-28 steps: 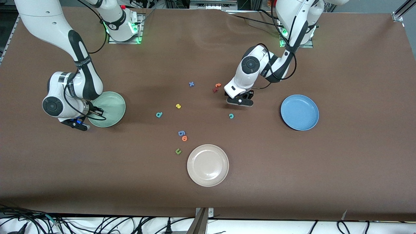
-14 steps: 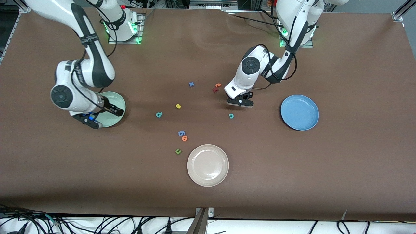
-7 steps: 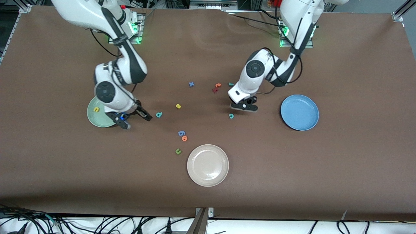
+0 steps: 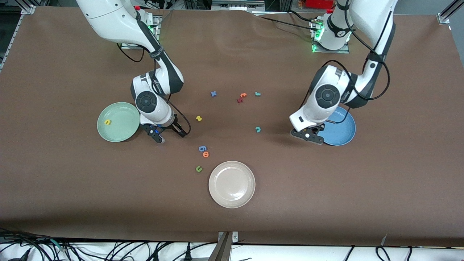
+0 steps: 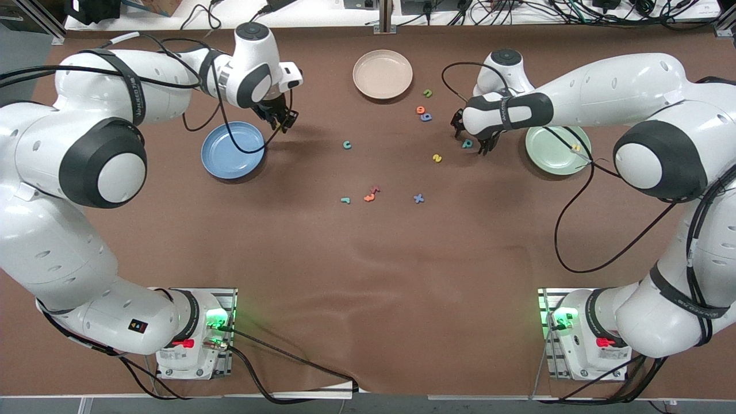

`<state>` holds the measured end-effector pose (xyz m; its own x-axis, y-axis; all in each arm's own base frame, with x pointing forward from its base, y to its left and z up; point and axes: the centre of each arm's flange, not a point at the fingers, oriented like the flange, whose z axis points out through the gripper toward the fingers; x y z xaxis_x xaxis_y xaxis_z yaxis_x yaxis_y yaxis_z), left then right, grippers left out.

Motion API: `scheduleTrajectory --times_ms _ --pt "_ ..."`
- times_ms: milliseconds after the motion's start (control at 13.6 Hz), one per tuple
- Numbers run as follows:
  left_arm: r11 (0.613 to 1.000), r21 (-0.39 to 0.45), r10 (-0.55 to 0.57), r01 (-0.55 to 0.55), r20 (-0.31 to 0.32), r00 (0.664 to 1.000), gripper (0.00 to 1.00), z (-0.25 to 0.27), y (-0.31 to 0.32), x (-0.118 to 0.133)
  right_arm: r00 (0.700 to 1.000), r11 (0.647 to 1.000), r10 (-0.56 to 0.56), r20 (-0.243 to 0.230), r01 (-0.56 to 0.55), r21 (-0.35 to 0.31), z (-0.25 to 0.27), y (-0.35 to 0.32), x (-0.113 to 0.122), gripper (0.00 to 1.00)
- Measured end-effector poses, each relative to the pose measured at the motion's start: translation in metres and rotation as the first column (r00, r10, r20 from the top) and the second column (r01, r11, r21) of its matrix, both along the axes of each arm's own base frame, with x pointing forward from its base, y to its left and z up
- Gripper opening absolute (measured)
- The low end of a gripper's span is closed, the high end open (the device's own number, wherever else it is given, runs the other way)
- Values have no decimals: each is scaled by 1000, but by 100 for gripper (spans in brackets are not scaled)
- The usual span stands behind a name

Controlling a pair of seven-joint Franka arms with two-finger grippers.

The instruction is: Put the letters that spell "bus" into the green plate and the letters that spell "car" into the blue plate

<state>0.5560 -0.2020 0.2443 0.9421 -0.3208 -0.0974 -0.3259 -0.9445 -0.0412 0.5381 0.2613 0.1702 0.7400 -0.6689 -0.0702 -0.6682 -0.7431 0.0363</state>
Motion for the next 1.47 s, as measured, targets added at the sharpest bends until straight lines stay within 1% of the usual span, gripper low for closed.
scheduleTrajectory --times_ms 147,294,368,441,515,588,662,735,809,882,956,1029,1103,1324,1471 --pt "998 -8 -64 64 -19 998 31 -2 40 11 1000 1000 2 -1 -2 -1 -2 2 -1 89" --pt "994 -20 -105 104 -31 994 31 -3 92 22 1000 1000 3 9 -3 4 0 4 0 70" --pt "994 -25 -111 110 -33 993 31 -3 113 26 1000 1000 3 9 -3 4 0 4 0 70" --pt "994 -26 -106 105 -36 994 36 -4 126 27 1000 1000 3 11 -3 5 1 4 0 62" --pt "995 -26 -99 98 -48 994 45 -5 131 26 1000 1000 3 11 -3 5 2 4 0 52" --pt "995 -28 -94 92 -74 993 54 -6 131 23 1000 1000 3 12 -3 5 2 4 1 39" --pt "996 -39 -84 81 -98 992 65 -8 127 20 1000 1000 3 12 -3 5 4 4 1 33" --pt "996 -57 -74 68 -112 991 74 -9 122 18 1000 1000 3 12 -3 5 4 4 1 33" --pt "996 -70 -71 63 -118 990 85 -9 117 17 1000 1000 3 12 -3 5 5 4 1 33" --pt "994 -78 -79 70 -119 990 94 -9 109 15 1000 1000 3 13 -3 6 5 4 1 33" --pt "993 -94 -82 71 -118 990 100 -7 93 14 1000 1000 2 13 -3 5 6 3 2 32" --pt "993 -109 -66 53 -117 991 100 -6 72 12 1000 1000 3 3 -3 -1 9 1 3 29" --pt "993 -117 -43 29 -118 992 100 -4 48 9 1000 1000 6 -19 -6 -13 13 -4 6 28" --pt "992 -124 -8 -4 -101 995 100 4 -6 7 989 995 67 -128 -75 -60 54 -47 31 28" --pt "989 -143 29 -42 -94 995 100 11 -39 5 972 987 132 -193 -146 -62 90 -93 45 28"
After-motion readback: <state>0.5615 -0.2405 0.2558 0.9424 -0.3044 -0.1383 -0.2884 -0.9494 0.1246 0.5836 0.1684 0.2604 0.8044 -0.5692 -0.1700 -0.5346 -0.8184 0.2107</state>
